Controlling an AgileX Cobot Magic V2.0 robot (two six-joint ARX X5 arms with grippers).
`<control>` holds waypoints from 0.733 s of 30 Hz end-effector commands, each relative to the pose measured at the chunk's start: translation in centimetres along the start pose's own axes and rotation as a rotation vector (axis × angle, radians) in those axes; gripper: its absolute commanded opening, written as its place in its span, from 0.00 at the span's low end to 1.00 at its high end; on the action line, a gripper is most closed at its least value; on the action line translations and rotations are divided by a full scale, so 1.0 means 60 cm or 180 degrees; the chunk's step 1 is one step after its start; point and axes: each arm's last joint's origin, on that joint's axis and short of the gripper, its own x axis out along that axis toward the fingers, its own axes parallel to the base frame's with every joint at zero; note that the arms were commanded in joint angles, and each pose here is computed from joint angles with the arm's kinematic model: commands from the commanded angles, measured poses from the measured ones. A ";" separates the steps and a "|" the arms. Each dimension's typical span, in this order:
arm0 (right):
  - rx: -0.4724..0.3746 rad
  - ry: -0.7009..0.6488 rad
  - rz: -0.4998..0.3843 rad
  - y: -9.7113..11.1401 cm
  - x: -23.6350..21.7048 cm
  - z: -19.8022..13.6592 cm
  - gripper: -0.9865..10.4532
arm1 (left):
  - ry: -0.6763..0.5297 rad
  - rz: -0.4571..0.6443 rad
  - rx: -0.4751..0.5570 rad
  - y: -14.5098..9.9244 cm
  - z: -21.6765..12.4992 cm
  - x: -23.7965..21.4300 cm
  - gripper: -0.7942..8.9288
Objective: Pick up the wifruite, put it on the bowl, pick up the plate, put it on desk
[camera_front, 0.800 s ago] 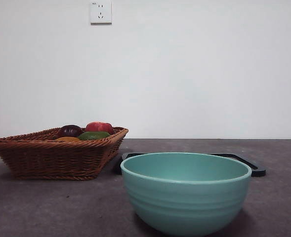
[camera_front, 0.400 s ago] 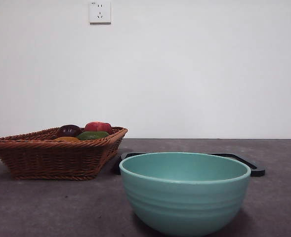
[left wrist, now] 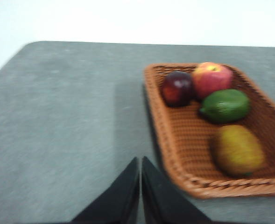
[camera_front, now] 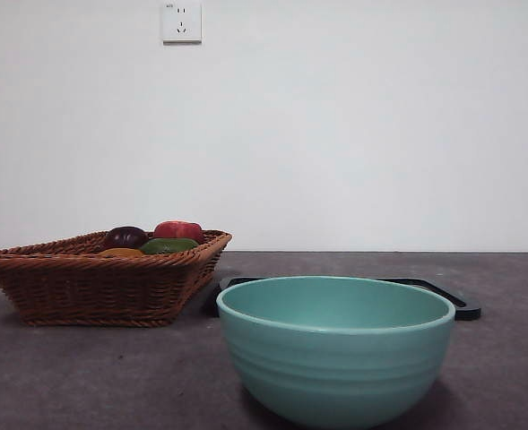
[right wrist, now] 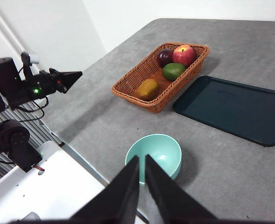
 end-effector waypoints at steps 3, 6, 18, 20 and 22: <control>-0.0048 -0.0080 0.0042 0.002 -0.008 0.004 0.10 | 0.0001 0.0237 -0.0009 0.004 -0.025 0.001 0.09; -0.0048 -0.0079 0.0042 0.002 -0.007 0.005 0.10 | 0.0021 0.0259 -0.0009 0.005 -0.037 0.002 0.09; -0.0046 -0.0079 0.0042 0.002 -0.007 0.005 0.10 | -0.0068 0.0257 -0.0081 0.005 -0.062 0.001 0.09; -0.0048 -0.0079 0.0042 0.002 -0.007 0.005 0.10 | -0.0072 0.0256 -0.0105 0.005 -0.066 0.002 0.09; -0.0048 -0.0079 0.0042 0.002 -0.007 0.005 0.10 | -0.0042 0.0257 -0.0118 0.005 -0.069 0.001 0.09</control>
